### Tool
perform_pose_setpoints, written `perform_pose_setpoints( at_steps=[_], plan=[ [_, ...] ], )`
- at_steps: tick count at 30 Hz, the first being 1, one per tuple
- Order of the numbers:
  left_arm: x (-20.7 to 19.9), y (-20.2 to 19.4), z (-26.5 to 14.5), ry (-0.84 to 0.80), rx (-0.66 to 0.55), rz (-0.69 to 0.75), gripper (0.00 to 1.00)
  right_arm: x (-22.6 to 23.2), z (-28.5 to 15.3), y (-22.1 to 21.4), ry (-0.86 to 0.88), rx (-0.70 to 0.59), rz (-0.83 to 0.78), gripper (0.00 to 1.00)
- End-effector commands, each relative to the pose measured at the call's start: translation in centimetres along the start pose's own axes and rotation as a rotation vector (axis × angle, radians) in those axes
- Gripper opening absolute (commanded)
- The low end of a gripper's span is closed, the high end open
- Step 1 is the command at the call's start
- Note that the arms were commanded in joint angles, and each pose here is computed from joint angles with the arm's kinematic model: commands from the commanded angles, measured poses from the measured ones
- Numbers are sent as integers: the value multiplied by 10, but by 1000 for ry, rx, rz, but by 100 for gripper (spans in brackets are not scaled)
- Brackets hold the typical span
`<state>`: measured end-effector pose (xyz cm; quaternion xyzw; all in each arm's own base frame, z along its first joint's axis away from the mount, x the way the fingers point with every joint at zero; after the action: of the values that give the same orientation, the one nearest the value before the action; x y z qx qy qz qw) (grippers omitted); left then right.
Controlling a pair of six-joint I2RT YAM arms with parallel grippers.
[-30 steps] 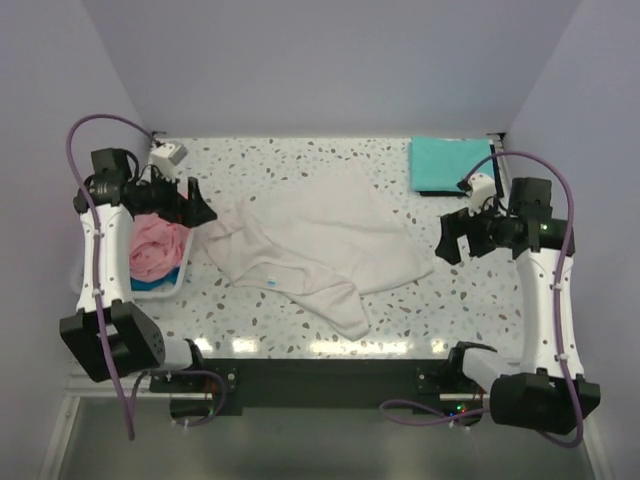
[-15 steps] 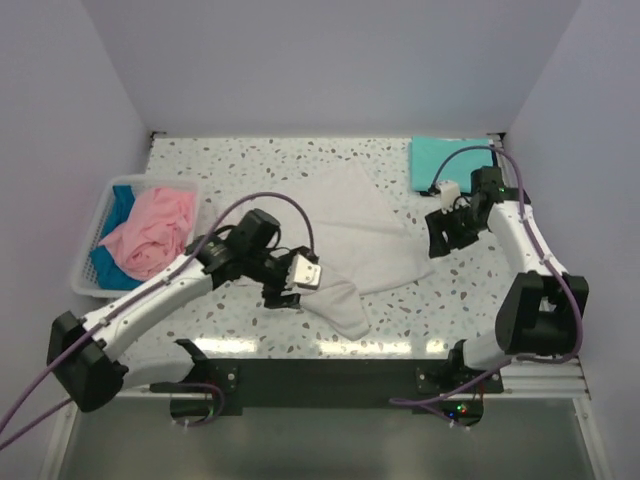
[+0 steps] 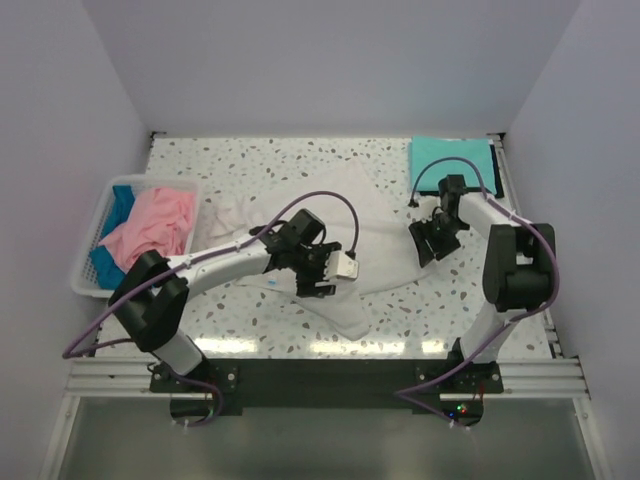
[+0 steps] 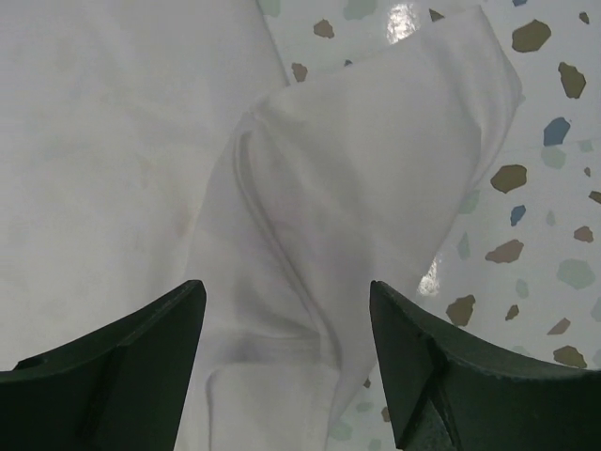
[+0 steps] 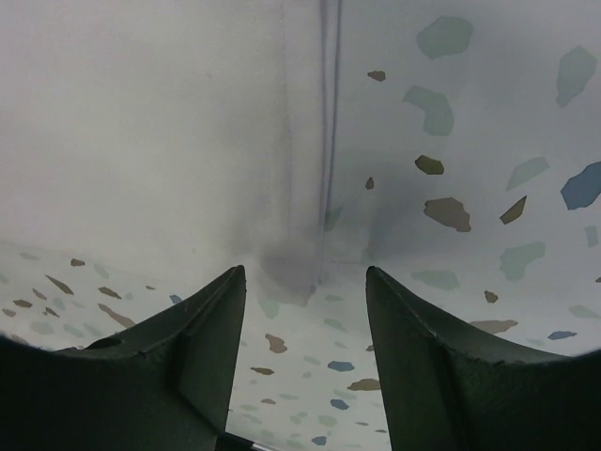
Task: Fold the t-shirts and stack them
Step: Flatten the tshirt out
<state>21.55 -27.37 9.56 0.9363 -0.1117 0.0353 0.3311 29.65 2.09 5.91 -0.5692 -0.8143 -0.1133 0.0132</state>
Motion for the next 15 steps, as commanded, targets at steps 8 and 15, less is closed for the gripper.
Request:
perform_pose_setpoints(
  at_steps=[8, 15],
  plan=[
    [33, 6, 24, 116, 0, -48, 45, -5, 19, -7, -22, 53, 49, 48],
    [28, -9, -2, 140, 39, -131, 8, -3, 5, -22, -21, 76, 49, 0]
  ],
)
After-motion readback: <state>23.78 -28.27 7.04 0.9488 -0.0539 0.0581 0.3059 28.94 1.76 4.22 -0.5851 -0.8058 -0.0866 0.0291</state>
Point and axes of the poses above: each gripper's point midway between its finger pads, its own z axis out along the fingers, its own x axis along the line the jaws close on, y = z × x, the point moved 3 cm from there along -z, back along the fingers, and after that the axes turned 5 degrees about z, right-handed, at the moved point
